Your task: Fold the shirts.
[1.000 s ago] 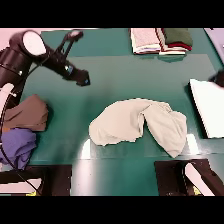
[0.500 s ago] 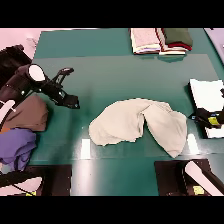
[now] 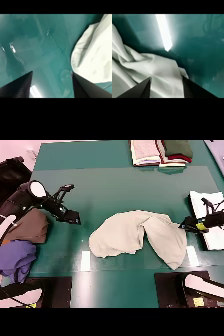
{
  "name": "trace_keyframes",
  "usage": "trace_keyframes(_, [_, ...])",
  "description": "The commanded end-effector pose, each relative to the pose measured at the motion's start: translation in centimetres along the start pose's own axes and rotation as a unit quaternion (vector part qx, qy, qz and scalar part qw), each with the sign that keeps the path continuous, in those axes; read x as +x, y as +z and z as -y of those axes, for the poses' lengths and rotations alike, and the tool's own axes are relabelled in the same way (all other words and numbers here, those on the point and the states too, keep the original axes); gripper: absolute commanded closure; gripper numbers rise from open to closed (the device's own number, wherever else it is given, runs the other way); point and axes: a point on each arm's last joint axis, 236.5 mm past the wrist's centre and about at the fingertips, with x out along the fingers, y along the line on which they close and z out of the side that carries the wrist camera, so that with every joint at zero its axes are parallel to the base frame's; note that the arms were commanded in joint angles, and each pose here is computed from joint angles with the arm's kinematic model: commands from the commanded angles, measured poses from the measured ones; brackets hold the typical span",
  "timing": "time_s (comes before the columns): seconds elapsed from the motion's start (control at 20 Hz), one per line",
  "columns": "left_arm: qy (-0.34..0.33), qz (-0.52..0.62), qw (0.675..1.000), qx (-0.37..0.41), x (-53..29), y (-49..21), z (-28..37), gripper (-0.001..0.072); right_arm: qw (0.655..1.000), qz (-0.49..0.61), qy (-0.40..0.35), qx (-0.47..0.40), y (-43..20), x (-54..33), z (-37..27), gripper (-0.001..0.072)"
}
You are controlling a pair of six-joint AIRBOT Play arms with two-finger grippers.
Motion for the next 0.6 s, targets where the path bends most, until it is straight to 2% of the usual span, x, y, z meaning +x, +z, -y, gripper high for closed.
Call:
trace_keyframes(0.0, [-0.012, -0.001, 1.0, -0.005, 0.1, -0.1, 0.5, 0.0139, 0.999, -0.012, -0.026, -0.034, 0.7, 0.6, -0.1, 0.0335])
trace_keyframes(0.05, [-0.025, -0.001, 1.0, -0.011, 0.5, -0.3, 1.0, 0.0139, 0.998, -0.012, -0.033, -0.044, 0.8, 0.5, -0.1, 0.0552])
trace_keyframes(0.1, [-0.039, -0.004, 0.999, -0.018, 1.0, -0.6, 1.6, 0.0139, 0.998, -0.01, -0.036, -0.053, 0.9, 0.3, -0.4, 0.0695])
trace_keyframes(0.25, [-0.056, -0.019, 0.998, -0.02, 3.5, -2.2, 2.7, 0.0138, 0.997, 0.015, -0.04, -0.07, 1.7, -0.5, -1.3, 0.0693])
trace_keyframes(0.55, [-0.052, -0.011, 0.998, 0.026, 6.7, -3.1, 5.8, 0.0138, 0.995, 0.044, -0.043, -0.08, 2.0, -2.5, -2.1, 0.0693])
